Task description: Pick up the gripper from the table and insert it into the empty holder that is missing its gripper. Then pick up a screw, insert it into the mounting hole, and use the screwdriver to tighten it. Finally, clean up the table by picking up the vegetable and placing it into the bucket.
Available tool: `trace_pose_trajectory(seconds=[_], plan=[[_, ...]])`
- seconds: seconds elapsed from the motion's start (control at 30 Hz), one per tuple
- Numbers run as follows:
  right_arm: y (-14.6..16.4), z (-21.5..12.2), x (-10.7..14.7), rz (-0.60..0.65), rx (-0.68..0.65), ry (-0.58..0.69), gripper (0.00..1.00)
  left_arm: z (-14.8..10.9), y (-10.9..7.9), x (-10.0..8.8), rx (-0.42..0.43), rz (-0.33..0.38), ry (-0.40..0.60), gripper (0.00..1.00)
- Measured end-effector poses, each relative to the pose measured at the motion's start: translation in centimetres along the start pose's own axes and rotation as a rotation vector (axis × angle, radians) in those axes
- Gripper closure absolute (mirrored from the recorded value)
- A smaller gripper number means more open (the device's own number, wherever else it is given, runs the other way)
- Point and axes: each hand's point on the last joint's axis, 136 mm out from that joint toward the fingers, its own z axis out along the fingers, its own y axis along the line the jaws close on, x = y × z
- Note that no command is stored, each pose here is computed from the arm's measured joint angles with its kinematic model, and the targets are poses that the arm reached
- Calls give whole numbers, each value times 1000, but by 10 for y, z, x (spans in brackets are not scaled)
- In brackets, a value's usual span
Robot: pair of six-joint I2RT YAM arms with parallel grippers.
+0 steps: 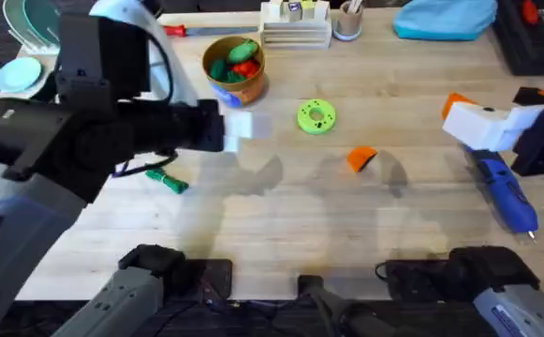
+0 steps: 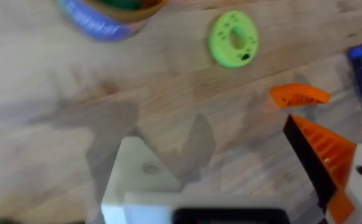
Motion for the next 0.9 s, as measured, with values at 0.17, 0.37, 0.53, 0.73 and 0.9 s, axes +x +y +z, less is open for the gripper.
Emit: trace_pose_trajectory(seconds=[0.17,0.37,0.53,0.73,0.9], plan=[[0,0,0,0,0,0,10,-1,-60,-39,197,261,-171,6],[0,0,0,0,0,1,10,-9,-91,-52,293,317,-233,6],[0,0,0,0,0,0,11,-10,-92,-54,296,326,-245,6],[0,0,0,0,0,0,10,-15,-97,-53,283,535,-287,7],[0,0,0,0,0,1,10,-45,-107,-53,266,681,-415,7]])
